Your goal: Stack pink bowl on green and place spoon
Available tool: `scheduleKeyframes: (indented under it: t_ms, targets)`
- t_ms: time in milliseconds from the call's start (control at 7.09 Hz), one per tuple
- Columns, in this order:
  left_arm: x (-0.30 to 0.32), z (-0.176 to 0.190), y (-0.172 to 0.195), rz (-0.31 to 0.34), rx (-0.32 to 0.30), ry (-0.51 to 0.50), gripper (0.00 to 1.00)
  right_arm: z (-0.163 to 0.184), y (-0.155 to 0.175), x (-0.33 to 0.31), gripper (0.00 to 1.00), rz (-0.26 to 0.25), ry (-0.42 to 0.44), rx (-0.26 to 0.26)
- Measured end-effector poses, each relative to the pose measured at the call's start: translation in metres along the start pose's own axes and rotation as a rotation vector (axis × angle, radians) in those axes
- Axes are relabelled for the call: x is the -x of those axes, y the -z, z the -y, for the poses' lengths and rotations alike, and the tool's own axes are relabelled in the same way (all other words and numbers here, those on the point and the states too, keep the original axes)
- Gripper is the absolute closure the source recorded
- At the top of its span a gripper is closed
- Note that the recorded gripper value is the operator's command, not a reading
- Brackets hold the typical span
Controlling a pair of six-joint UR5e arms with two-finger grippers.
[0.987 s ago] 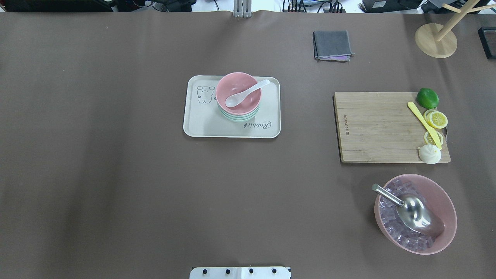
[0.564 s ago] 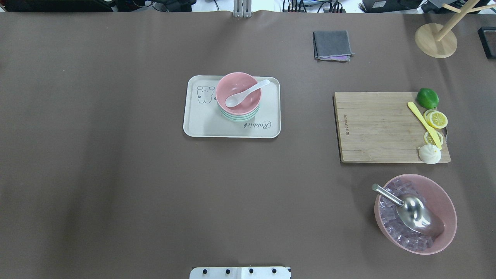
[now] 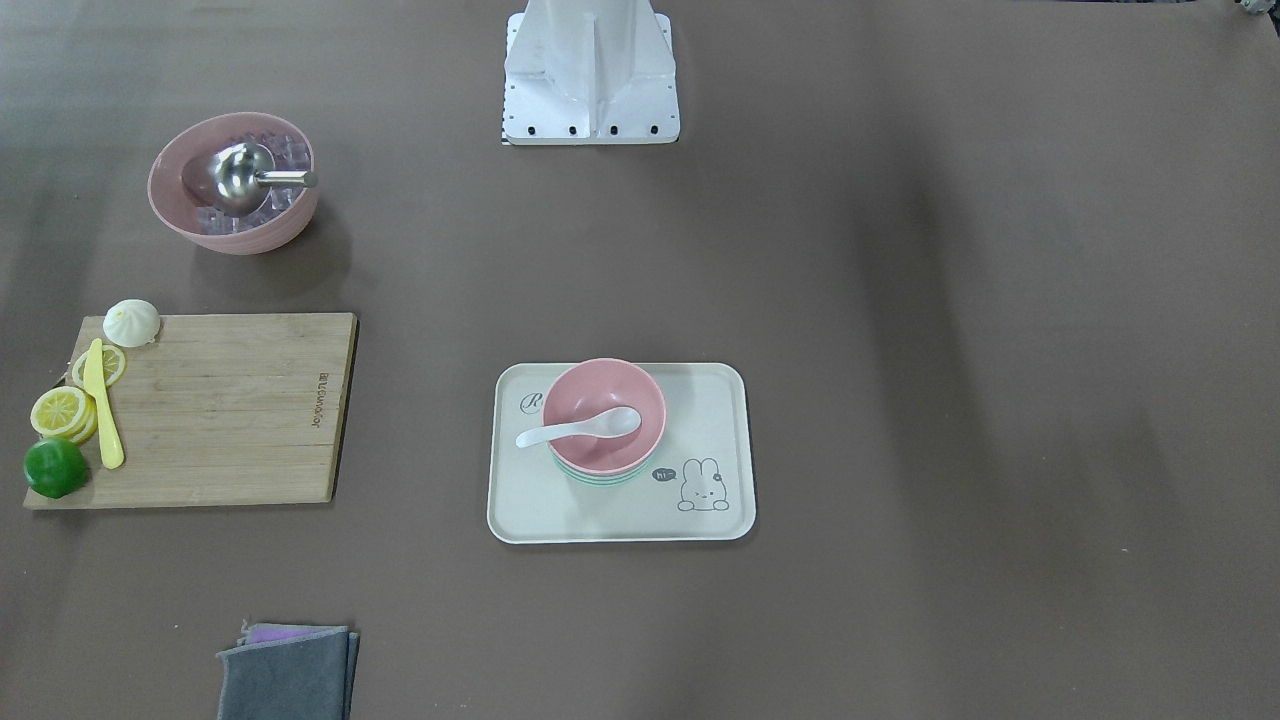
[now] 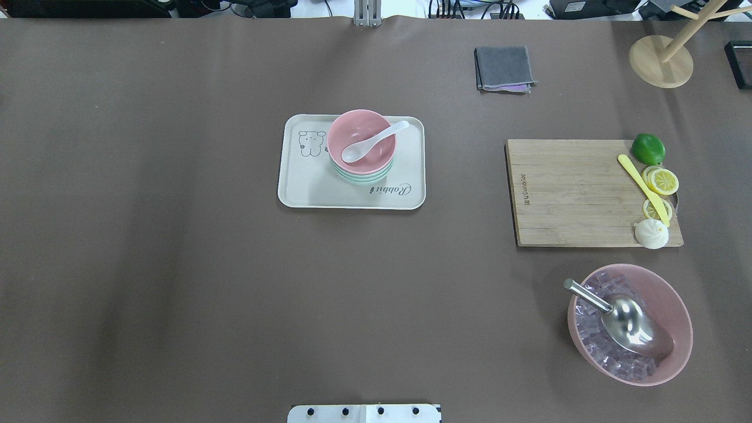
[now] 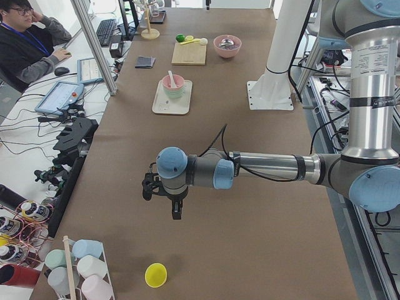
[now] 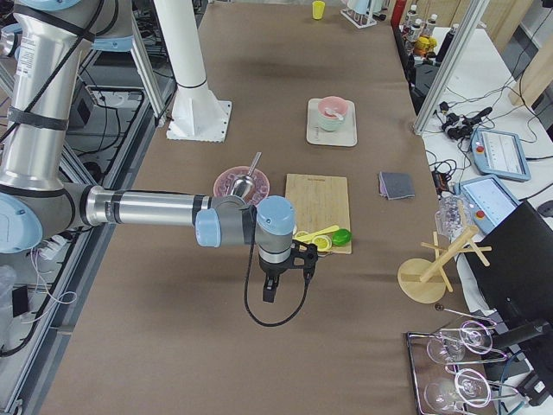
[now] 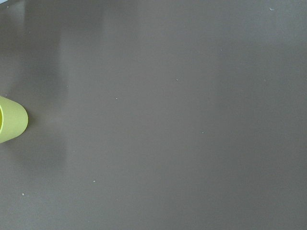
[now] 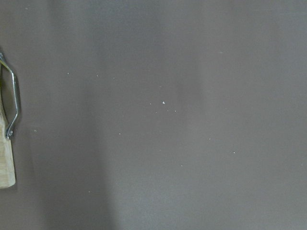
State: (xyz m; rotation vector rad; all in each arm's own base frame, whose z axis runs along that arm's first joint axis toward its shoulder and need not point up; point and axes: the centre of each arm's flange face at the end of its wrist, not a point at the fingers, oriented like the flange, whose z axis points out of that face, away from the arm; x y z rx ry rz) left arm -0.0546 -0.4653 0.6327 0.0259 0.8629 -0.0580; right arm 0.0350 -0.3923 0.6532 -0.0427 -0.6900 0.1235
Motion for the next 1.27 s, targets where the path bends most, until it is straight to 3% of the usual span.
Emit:
scheduleKeyframes:
  t_ms: [1269]
  targets:
    - [0.0021, -0.0035, -0.0015, 0.0, 0.003, 0.004, 0.01, -0.0046, -0.0022, -0.0001, 0.0, 0.023, 0.011, -0.006]
